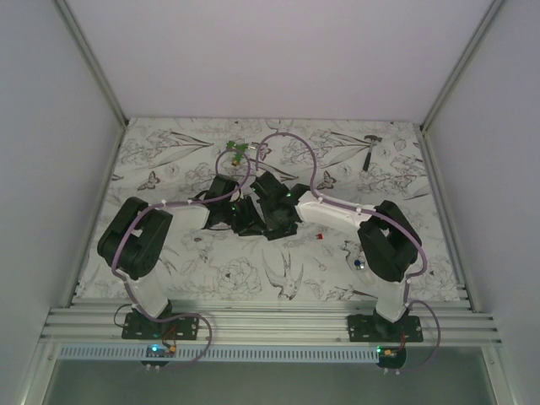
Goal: Snap on the fuse box
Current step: Install the fuse at the fuse box base.
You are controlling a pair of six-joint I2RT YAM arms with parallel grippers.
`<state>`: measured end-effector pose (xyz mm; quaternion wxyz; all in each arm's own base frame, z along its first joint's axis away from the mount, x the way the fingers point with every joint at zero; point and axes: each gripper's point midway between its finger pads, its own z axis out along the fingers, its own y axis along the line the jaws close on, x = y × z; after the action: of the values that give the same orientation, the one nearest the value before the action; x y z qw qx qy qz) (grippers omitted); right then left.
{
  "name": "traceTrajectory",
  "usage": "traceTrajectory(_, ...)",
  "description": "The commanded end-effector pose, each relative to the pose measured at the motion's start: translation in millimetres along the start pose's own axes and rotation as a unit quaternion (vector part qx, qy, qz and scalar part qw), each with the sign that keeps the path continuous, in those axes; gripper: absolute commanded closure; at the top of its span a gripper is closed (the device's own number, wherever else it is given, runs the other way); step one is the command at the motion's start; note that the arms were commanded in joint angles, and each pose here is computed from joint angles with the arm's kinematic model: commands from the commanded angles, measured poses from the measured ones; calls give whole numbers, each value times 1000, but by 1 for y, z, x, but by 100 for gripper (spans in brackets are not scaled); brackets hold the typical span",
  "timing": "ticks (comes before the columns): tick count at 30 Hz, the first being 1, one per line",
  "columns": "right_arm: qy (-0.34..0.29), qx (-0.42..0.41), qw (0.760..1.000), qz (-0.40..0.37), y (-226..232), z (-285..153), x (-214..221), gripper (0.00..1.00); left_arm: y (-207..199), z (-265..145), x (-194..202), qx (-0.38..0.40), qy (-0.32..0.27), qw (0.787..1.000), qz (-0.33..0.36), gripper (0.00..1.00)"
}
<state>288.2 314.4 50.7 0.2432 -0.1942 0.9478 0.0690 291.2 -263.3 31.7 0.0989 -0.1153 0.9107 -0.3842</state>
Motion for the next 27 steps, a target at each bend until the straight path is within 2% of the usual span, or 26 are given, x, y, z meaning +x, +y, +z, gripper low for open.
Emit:
traceTrajectory(1, -27, 5, 1000, -1, 4, -9, -19, 92, 11, 5, 6, -22, 11, 1000, -15, 65)
traceTrajectory(6, -39, 8, 999, 3, 6, -15, -24, 99, 14, 8, 6, -29, 10, 999, -27, 67)
traceTrajectory(27, -34, 11, 999, 16, 3, -6, -14, 100, 17, 9, 8, -31, 14, 999, -32, 69)
